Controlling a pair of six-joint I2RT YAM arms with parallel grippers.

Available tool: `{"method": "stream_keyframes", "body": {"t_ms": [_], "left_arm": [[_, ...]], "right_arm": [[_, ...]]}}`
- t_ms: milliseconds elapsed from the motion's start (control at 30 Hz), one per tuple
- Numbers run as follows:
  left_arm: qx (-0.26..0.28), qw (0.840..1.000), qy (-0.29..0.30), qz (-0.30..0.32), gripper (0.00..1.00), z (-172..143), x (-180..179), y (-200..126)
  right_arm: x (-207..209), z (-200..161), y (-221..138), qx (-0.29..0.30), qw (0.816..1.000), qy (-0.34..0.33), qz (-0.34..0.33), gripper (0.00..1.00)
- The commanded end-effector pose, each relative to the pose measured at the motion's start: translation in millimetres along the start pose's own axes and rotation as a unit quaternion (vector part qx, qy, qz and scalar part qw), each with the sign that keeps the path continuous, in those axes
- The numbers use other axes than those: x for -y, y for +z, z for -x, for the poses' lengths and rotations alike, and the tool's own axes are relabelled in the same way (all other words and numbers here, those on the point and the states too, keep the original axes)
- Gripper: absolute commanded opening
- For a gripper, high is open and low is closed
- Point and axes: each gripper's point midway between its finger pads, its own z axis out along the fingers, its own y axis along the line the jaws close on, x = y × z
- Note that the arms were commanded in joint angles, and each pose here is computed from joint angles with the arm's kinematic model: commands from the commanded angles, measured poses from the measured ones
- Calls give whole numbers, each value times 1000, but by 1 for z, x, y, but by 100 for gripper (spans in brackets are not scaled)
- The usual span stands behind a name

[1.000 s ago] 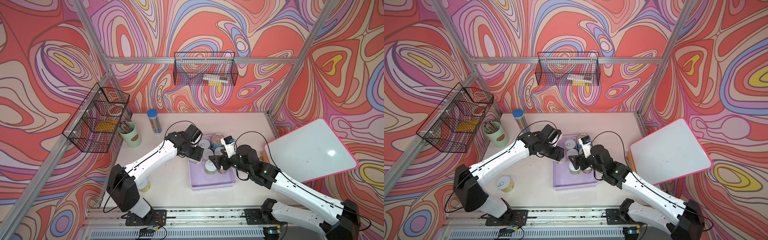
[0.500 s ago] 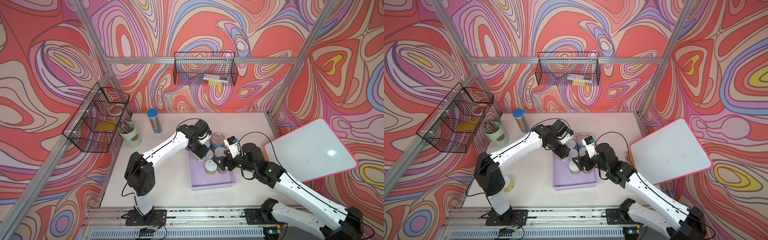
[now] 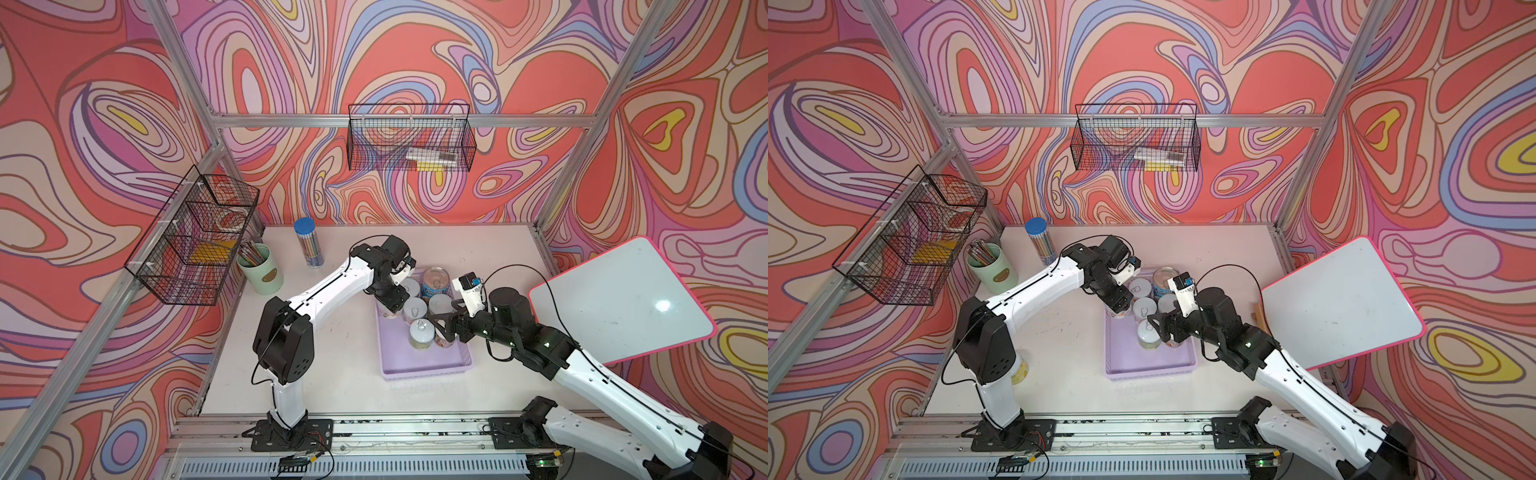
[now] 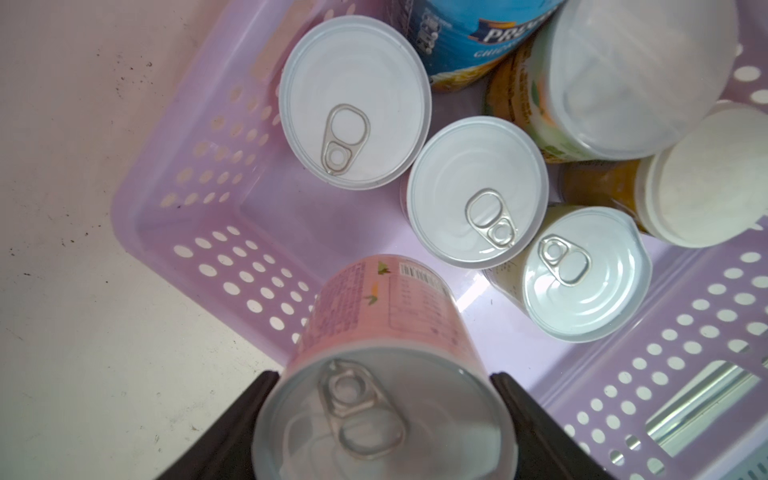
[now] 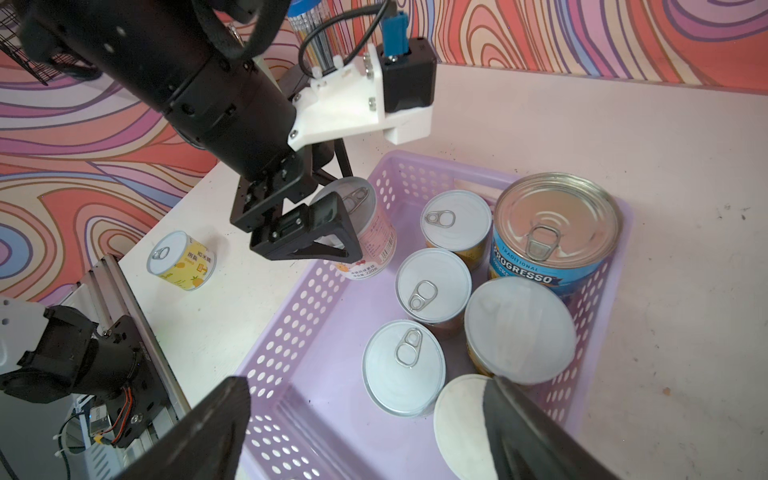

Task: Put the canned food in the basket
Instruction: Place the canned food in the basket.

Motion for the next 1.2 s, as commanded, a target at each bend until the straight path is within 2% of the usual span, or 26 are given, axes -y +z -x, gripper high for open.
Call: {"method": "stream_keyframes", "body": {"t_ms": [0, 333, 633, 1167], "left_arm": [[16, 1000, 6, -2, 66, 13, -4, 6], [16, 1000, -3, 3, 66, 21, -13, 20], [10, 999, -15, 30, 65, 24, -28, 34], [21, 995, -12, 97, 65, 38, -53, 45]], "right_arm": [[5, -1, -3, 0, 1000, 4, -11, 89], [2, -2, 3, 1, 1000, 11, -1, 89], [6, 22, 10, 49, 998, 21, -12, 89], [3, 23, 20, 41, 999, 22, 0, 89]]}}
